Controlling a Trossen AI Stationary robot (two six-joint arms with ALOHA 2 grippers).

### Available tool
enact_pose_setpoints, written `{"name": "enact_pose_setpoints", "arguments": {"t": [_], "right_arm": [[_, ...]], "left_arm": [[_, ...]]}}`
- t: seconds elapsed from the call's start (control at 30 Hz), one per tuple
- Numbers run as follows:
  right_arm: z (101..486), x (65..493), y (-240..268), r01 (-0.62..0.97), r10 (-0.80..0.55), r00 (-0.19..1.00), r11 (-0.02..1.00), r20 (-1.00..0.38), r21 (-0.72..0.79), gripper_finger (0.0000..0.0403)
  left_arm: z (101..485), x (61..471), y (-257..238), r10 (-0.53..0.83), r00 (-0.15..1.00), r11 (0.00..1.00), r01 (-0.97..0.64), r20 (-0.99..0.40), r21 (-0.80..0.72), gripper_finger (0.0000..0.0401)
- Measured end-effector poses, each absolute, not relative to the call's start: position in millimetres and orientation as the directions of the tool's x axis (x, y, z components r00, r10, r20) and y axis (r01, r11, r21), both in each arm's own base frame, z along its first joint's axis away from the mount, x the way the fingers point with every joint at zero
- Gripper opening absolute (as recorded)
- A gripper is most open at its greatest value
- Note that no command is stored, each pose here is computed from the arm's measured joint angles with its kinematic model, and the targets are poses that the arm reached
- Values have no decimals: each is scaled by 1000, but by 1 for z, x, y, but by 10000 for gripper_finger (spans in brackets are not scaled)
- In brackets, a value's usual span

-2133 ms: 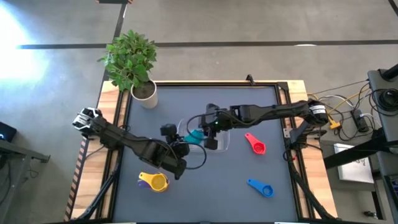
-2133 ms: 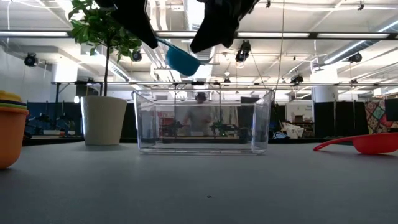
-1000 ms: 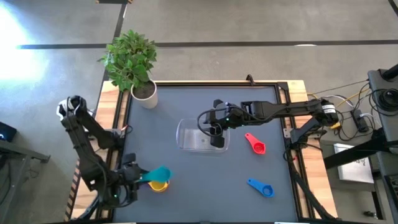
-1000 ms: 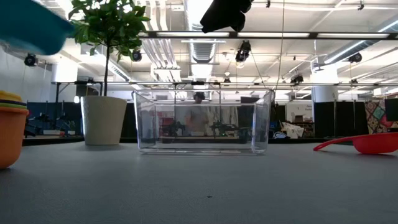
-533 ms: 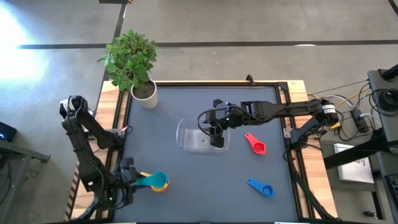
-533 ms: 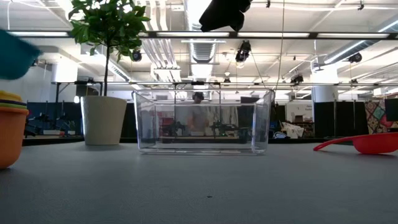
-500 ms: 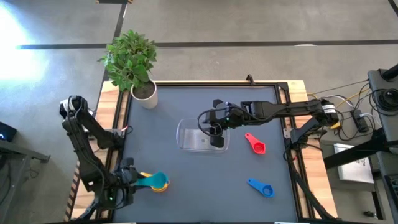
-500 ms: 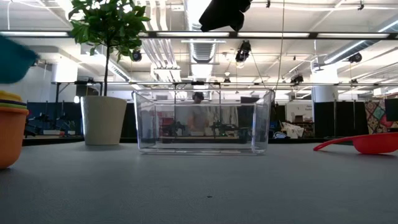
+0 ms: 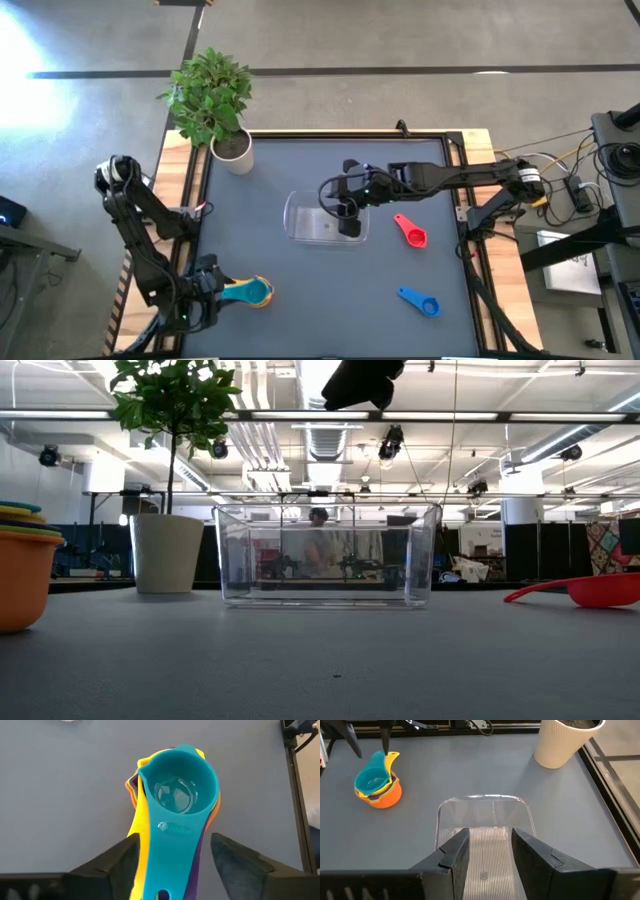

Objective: Nest measuring cups in basket
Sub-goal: Stack the red measuring cup on top of the light blue measuring cup

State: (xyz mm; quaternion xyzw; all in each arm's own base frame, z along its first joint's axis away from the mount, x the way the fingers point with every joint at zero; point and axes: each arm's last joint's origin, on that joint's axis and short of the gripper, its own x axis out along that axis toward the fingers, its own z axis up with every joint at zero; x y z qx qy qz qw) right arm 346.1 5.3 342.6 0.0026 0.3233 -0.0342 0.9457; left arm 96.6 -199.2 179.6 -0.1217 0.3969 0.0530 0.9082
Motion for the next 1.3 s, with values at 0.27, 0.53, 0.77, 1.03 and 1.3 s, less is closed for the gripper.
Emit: {"name": "enact_pose_setpoints", "arguments": {"t": [0.27,0.53,0.77,1.03,1.3], "right_arm": [[355,312,3,112,-108,700,993,-706,-41,135],[336,265,2,239,-121,458,971,-881,-9,127],[309,231,1,346,-124,397,938,-909,23,125],[273,194,0,464,-127,361,884,-924,60,125],[250,167,0,586,-123,330,804,-936,101,125]], "left_arm": [[207,99,-205,25,681,967,-201,-732,-154,264],[231,105,-204,90,804,987,-151,-587,-55,225],[229,109,-190,34,841,980,-134,-540,-146,185],[235,116,-173,-26,898,970,-83,-440,-226,155],[222,138,-142,55,876,959,-180,-480,-220,113]]}}
